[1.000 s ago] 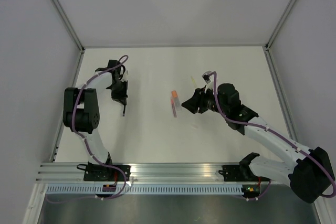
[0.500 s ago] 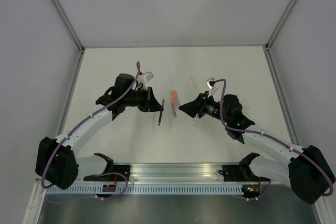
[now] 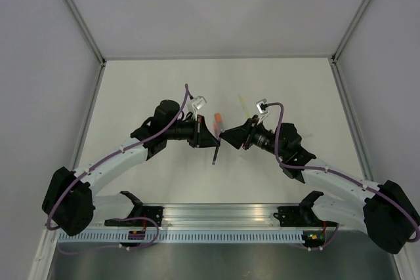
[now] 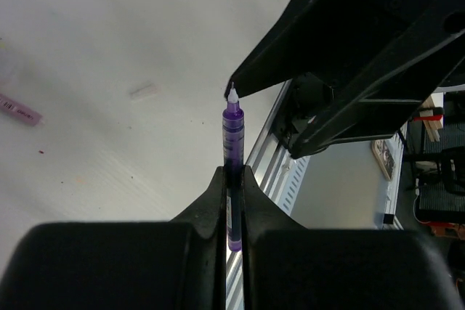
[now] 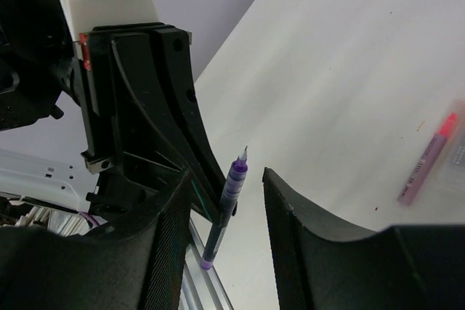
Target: Insert the pens into the pen caps
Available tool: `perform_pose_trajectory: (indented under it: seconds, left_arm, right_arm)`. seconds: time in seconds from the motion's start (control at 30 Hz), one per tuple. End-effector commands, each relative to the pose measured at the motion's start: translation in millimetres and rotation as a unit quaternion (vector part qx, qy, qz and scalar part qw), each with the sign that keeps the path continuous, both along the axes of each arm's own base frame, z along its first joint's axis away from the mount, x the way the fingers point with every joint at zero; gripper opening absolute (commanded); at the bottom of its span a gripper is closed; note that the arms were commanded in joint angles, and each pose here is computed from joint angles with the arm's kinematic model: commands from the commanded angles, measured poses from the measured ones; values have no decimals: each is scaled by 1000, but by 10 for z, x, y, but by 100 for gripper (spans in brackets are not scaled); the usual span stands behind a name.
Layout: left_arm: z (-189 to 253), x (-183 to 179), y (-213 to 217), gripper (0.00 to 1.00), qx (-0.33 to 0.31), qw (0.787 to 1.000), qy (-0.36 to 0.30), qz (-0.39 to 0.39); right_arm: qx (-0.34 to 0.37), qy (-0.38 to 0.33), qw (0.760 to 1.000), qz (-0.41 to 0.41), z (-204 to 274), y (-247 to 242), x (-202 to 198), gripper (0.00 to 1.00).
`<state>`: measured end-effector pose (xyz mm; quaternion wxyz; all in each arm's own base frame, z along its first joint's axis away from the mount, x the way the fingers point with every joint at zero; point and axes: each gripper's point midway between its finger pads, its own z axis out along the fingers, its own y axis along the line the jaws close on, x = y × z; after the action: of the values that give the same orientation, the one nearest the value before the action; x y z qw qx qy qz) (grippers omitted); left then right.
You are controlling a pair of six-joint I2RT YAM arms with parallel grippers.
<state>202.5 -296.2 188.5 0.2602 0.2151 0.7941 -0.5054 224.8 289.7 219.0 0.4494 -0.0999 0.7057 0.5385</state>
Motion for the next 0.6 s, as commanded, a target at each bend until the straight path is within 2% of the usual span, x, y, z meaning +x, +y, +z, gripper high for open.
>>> perform_pose_trajectory:
  seconds: [0.0, 0.2, 0.33, 0.43, 0.47, 0.57]
  left_arm:
    - [209, -60, -115, 2, -40, 999, -25, -17]
    - [242, -141, -173, 2, -48, 998, -30, -25]
    - [261, -176, -202, 2, -56, 998, -31, -29]
    - [286, -193, -215, 2, -60, 997, -34, -31]
    - [304, -201, -216, 2, -62, 997, -36, -32]
    - [345, -226, -225, 2, -68, 996, -40, -36]
  right_arm:
    - [5, -25, 1000, -17, 139, 25, 68, 49]
    - [-1, -26, 999, -22, 136, 45, 61, 46]
    - [2, -28, 999, -16, 159, 75, 20, 37]
    - [6, -27, 1000, -10, 175, 100, -13, 26]
    - [10, -26, 1000, -9, 186, 104, -23, 17]
    - [17, -25, 1000, -2, 205, 113, -52, 1]
